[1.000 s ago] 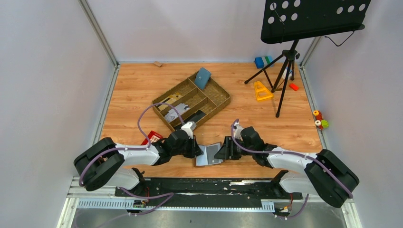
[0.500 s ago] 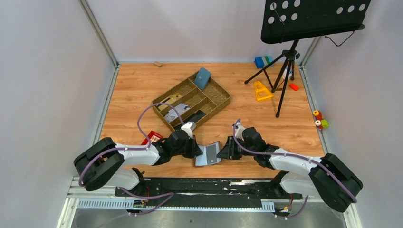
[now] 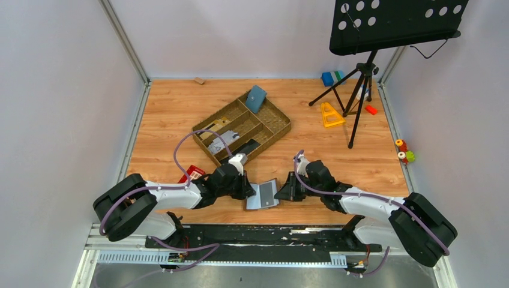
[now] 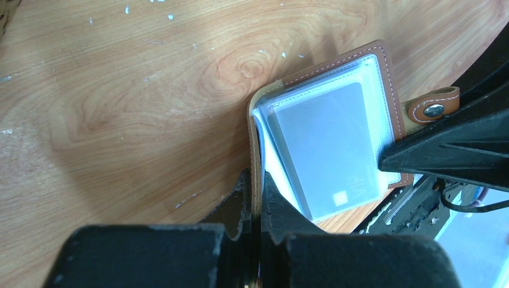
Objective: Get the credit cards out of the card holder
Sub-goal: Remove the credit card from the card holder, then place the credit card in the storage box.
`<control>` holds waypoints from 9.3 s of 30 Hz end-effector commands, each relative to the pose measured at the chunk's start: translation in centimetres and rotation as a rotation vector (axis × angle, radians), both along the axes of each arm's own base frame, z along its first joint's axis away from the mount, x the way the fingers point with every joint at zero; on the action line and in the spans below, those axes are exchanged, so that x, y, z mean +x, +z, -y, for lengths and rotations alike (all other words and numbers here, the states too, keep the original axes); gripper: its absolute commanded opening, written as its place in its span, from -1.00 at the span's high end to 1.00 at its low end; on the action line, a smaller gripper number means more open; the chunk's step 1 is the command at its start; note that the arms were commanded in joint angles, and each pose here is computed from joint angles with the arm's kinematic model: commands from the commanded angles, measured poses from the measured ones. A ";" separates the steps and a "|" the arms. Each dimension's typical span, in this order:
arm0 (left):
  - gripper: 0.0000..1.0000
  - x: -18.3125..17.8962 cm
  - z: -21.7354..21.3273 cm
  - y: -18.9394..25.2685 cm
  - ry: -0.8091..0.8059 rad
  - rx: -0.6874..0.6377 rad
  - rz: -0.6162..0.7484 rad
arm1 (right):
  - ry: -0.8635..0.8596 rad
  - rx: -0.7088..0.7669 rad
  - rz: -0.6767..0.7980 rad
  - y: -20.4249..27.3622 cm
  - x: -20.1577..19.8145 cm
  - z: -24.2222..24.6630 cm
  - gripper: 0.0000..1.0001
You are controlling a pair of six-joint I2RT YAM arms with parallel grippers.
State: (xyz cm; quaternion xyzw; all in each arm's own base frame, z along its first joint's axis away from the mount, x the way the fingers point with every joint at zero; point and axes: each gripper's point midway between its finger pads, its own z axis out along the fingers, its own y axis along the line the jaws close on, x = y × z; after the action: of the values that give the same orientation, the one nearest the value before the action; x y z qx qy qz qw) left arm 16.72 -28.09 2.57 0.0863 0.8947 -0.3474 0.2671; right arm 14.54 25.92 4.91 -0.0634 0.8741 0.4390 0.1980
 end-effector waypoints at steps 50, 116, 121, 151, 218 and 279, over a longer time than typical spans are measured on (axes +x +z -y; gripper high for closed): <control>1.00 -0.1 0.8 2.1 -0.022 -0.026 0.030 | 0.065 0.030 0.056 2.3 0.3 -2.5 -0.17; 0.33 -1.5 -1.0 5.7 0.016 -0.378 0.039 | 0.029 0.097 0.059 4.1 0.5 -2.8 0.98; 0.89 -1.5 -0.7 5.6 0.002 -0.376 0.036 | 0.024 0.101 0.056 4.2 0.6 -2.8 0.98; 1.00 -1.8 0.1 11.0 -0.026 -0.477 0.042 | 0.144 0.192 0.215 9.7 0.6 -2.9 0.29; 1.00 -2.7 0.8 16.9 -0.077 -0.803 0.033 | 0.092 0.573 0.193 14.2 -1.2 -0.4 1.00; 1.00 0.5 -15.8 1.5 0.590 0.166 -0.006 | -0.762 -0.001 0.081 10.2 21.5 -13.9 1.00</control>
State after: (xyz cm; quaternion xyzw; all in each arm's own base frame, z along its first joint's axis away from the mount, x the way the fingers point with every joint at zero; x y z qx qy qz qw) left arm 16.00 -12.66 2.91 -0.1792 0.9138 -0.1904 0.3108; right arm 36.12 40.09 15.57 0.2283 0.8254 0.3412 0.3874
